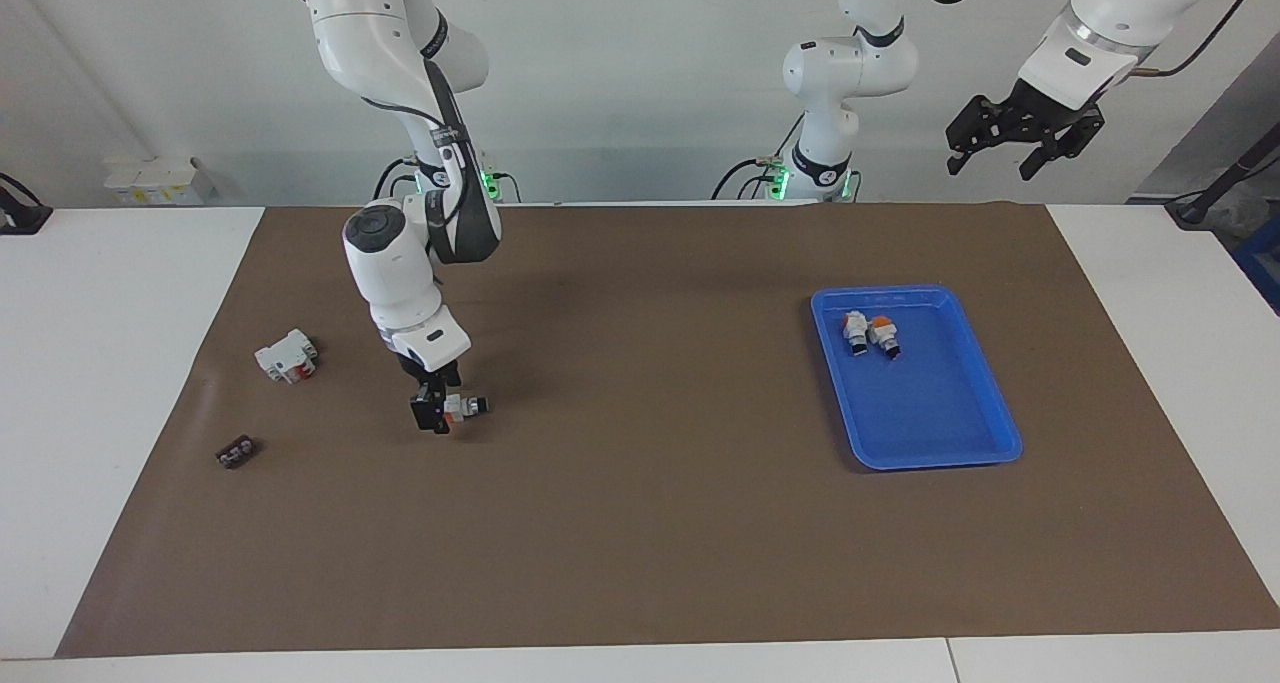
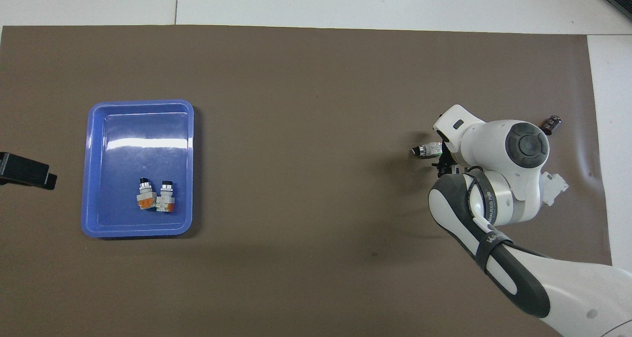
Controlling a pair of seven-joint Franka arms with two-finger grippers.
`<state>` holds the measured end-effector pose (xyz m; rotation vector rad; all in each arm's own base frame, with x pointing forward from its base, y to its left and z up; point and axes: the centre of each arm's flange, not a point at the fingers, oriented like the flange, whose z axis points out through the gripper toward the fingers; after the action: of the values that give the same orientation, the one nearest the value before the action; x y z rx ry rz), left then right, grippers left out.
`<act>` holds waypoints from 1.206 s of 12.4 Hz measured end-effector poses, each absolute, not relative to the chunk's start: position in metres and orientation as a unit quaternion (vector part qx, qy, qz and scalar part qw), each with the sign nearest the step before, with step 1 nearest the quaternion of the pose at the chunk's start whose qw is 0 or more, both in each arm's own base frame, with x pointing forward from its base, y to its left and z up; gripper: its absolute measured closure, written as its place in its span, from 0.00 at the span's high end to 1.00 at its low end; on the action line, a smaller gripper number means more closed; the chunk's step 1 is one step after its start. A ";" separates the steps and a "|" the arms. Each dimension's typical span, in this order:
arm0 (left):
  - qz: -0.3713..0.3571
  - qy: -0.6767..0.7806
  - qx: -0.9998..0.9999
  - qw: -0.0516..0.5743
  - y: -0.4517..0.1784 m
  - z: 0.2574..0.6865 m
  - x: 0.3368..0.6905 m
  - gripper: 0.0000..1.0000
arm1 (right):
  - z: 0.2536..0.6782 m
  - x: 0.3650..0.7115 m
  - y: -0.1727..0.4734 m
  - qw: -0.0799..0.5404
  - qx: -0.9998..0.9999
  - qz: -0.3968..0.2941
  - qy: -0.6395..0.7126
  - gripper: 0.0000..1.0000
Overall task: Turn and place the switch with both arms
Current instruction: 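Lift the switch and carry it toward the blue tray with the right gripper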
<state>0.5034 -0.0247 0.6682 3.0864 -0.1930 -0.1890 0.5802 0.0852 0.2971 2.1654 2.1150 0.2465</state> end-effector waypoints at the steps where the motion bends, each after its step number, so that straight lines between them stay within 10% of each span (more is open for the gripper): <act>1: -0.061 -0.062 0.996 0.022 -0.025 0.668 0.503 1.00 | 0.293 0.581 0.090 0.055 0.709 0.085 0.698 0.92; 3: -0.061 -0.062 0.996 0.022 -0.025 0.668 0.503 1.00 | 0.287 0.581 0.096 0.057 0.704 0.087 0.702 0.84; 7: -0.061 -0.062 0.996 0.022 -0.025 0.668 0.503 1.00 | 0.291 0.580 0.092 0.035 0.718 0.059 0.692 0.33; 15: -0.061 -0.062 0.996 0.022 -0.025 0.668 0.503 1.00 | 0.470 0.565 0.201 -0.147 0.716 0.146 0.667 0.33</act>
<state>0.5034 -0.0247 0.6682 3.0864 -0.1929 -0.1890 0.5652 0.2009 0.4695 2.4867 2.3181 0.5075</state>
